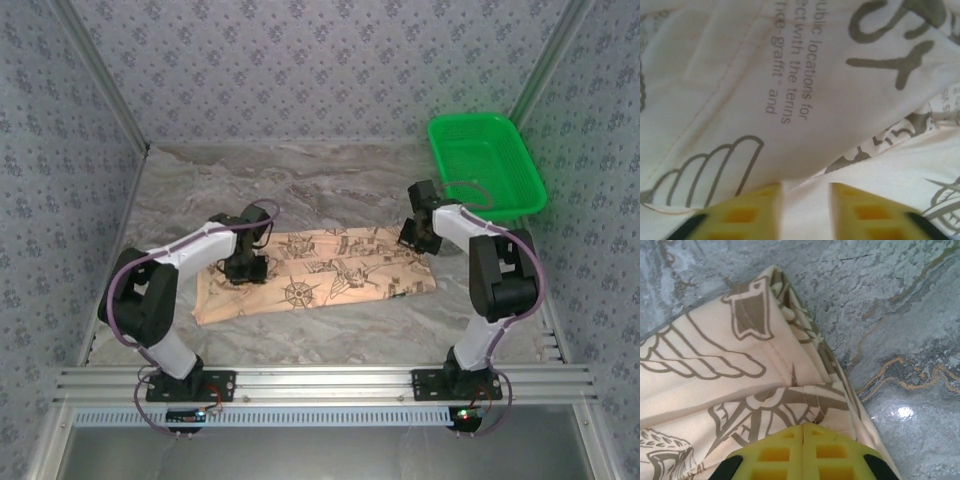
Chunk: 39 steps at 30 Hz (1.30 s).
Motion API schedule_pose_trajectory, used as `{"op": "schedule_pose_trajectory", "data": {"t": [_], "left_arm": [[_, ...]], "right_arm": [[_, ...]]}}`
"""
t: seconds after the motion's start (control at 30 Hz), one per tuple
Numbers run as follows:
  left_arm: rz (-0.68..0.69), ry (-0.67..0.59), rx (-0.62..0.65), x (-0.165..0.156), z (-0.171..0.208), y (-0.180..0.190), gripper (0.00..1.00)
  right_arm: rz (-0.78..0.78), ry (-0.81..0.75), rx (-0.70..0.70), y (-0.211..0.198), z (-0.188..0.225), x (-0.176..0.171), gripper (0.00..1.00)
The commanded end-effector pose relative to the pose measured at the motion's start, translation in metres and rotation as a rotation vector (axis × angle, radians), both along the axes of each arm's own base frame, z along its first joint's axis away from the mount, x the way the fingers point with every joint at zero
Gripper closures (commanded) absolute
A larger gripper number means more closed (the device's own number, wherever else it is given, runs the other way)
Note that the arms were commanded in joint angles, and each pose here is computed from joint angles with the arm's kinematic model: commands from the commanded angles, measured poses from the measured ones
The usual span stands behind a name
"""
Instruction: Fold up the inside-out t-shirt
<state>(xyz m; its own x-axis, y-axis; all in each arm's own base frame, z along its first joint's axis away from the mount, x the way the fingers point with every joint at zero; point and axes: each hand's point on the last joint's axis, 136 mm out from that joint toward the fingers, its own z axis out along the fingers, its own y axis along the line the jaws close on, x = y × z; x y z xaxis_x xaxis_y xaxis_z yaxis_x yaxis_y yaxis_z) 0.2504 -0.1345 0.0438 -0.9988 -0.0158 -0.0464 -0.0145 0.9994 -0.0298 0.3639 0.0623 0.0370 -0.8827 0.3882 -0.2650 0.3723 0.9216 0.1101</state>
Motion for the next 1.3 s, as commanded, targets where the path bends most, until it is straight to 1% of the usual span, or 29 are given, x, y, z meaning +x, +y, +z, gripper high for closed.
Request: {"op": "schedule_pose_trajectory", "data": {"t": [0.0, 0.03, 0.2, 0.27, 0.3, 0.33, 0.37, 0.4, 0.43, 0.53, 0.63, 0.7, 0.8, 0.93, 1.03, 1.13, 1.23, 1.27], "left_arm": [[-0.008, -0.036, -0.024, -0.001, 0.013, -0.001, 0.92], [-0.009, -0.037, -0.023, -0.002, 0.014, 0.001, 1.00], [0.020, -0.028, -0.070, -0.016, 0.025, 0.010, 1.00], [0.037, -0.030, -0.085, -0.022, 0.030, 0.015, 1.00], [0.044, -0.025, -0.086, -0.025, 0.031, 0.017, 0.99], [0.043, -0.017, -0.090, -0.027, 0.030, 0.017, 0.86], [0.040, -0.009, -0.096, -0.029, 0.029, 0.016, 0.62], [0.045, -0.001, -0.094, -0.031, 0.025, 0.017, 0.48], [0.050, 0.002, -0.092, -0.031, 0.021, 0.017, 0.44], [0.062, 0.007, -0.042, -0.026, 0.008, 0.023, 0.40], [0.085, -0.014, 0.025, -0.015, 0.002, 0.032, 0.39], [0.113, -0.042, 0.028, -0.006, 0.002, 0.034, 0.39], [0.143, -0.059, 0.019, 0.003, 0.003, 0.035, 0.45], [0.148, -0.060, 0.029, 0.009, 0.002, 0.037, 0.46], [0.160, -0.041, 0.030, 0.010, -0.003, 0.040, 0.52], [0.162, -0.035, 0.031, 0.010, -0.005, 0.042, 0.60], [0.158, -0.031, 0.032, 0.011, -0.006, 0.043, 0.73], [0.156, -0.028, 0.029, 0.011, -0.007, 0.044, 0.79]], "right_arm": [[0.061, -0.063, -0.040, 0.003, 0.028, -0.002, 1.00], [0.063, -0.066, -0.046, 0.003, 0.031, -0.005, 1.00], [0.083, -0.050, -0.069, -0.001, 0.037, -0.038, 1.00], [0.083, -0.042, -0.096, -0.007, 0.030, -0.049, 1.00], [0.088, -0.034, -0.104, -0.009, 0.024, -0.054, 0.98], [0.089, -0.013, -0.104, -0.012, 0.017, -0.059, 0.81], [0.113, -0.020, -0.087, -0.010, 0.014, -0.055, 0.63], [0.131, -0.008, -0.085, -0.010, 0.011, -0.053, 0.58], [0.156, -0.005, -0.087, -0.011, 0.010, -0.050, 0.57], [0.197, -0.031, -0.073, -0.011, 0.012, -0.034, 0.55], [0.221, -0.066, -0.070, -0.015, 0.009, -0.019, 0.55], [0.232, -0.065, -0.025, -0.015, 0.001, -0.011, 0.57], [0.276, -0.067, 0.020, -0.009, -0.002, -0.004, 0.58], [0.307, -0.088, 0.058, -0.002, 0.000, 0.001, 0.60], [0.324, -0.089, 0.066, -0.001, 0.001, 0.003, 0.65], [0.337, -0.109, 0.048, -0.003, 0.009, 0.006, 0.62], [0.347, -0.132, 0.044, -0.006, 0.016, 0.010, 0.62], [0.351, -0.134, 0.047, -0.007, 0.016, 0.010, 0.64]]}}
